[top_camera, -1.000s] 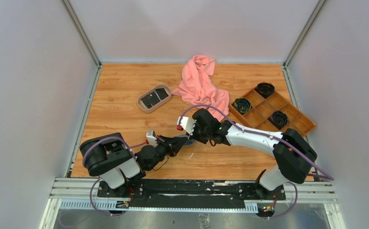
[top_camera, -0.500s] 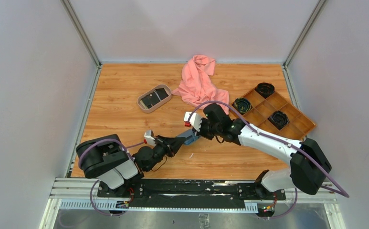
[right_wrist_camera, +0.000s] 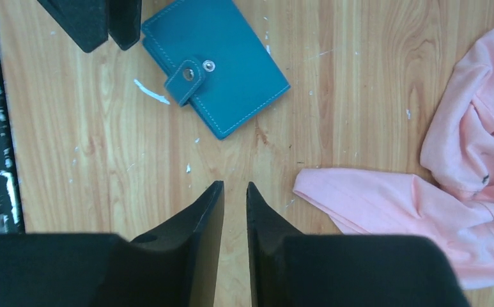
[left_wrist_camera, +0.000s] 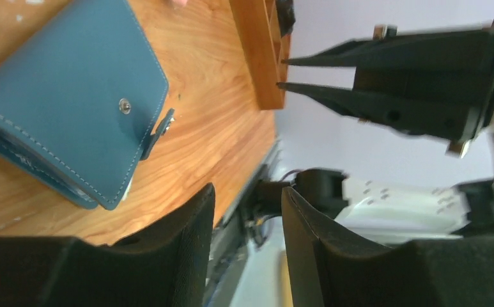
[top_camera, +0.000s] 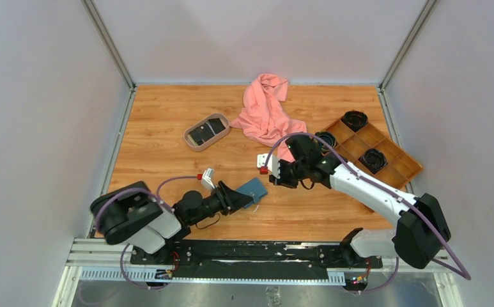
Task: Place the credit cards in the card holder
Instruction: Open the card holder at the center of the board.
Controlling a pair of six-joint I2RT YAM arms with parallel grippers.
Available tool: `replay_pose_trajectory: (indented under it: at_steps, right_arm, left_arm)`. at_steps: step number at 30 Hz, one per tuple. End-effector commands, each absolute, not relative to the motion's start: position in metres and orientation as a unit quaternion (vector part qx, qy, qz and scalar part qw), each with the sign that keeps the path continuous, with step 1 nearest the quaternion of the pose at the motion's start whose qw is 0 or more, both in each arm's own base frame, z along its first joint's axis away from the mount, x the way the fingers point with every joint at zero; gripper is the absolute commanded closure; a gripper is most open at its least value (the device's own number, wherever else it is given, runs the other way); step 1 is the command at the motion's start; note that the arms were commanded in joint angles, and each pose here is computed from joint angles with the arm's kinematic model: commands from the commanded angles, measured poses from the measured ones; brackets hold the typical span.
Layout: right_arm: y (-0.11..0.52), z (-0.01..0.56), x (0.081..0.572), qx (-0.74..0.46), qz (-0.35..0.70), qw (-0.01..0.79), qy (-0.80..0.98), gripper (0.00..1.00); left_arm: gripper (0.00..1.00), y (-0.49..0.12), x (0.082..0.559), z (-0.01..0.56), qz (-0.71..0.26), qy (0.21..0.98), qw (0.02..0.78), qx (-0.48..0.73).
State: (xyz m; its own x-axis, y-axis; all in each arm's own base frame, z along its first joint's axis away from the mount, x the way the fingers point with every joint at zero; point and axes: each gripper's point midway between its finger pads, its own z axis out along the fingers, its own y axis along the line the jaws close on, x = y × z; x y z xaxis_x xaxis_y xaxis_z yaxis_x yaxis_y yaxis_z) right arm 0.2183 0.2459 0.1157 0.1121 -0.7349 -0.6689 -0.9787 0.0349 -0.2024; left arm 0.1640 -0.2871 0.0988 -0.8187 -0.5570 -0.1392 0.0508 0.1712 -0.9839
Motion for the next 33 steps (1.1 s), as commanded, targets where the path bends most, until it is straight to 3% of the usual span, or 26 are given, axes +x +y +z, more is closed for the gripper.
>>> replay_pose_trajectory:
  at_steps: [1, 4, 7, 13, 19, 26, 33]
  right_arm:
    - [0.245, 0.138, 0.193, -0.683, 0.258, 0.318, 0.604, 0.73]
    - [0.240, 0.146, 0.193, -0.672, 0.278, 0.325, 0.604, 0.67]
    - [0.234, 0.153, 0.197, -0.661, 0.282, 0.336, 0.609, 0.64]
    - [0.225, 0.162, 0.205, -0.642, 0.285, 0.350, 0.619, 0.60]
    - [0.215, 0.165, 0.214, -0.622, 0.283, 0.358, 0.636, 0.59]
    - [0.209, 0.166, 0.222, -0.610, 0.278, 0.363, 0.647, 0.58]
    - [0.205, 0.167, 0.224, -0.605, 0.275, 0.368, 0.650, 0.58]
  left_arm:
    - [0.54, -0.276, 0.143, 0.055, -0.500, 0.818, 0.283, 0.007]
    - [0.52, -0.253, 0.162, 0.065, -0.345, 0.855, 0.371, 0.112]
    - [0.41, -0.222, 0.177, 0.097, -0.233, 0.858, 0.429, 0.157]
    - [0.01, -0.198, 0.197, 0.113, -0.067, 0.867, 0.414, 0.268]
    - [0.00, -0.218, 0.207, 0.089, -0.043, 0.867, 0.378, 0.320]
    - [0.05, -0.252, 0.193, 0.098, -0.028, 0.791, 0.448, 0.415]
    - [0.12, -0.268, 0.188, 0.074, -0.004, 0.780, 0.423, 0.462]
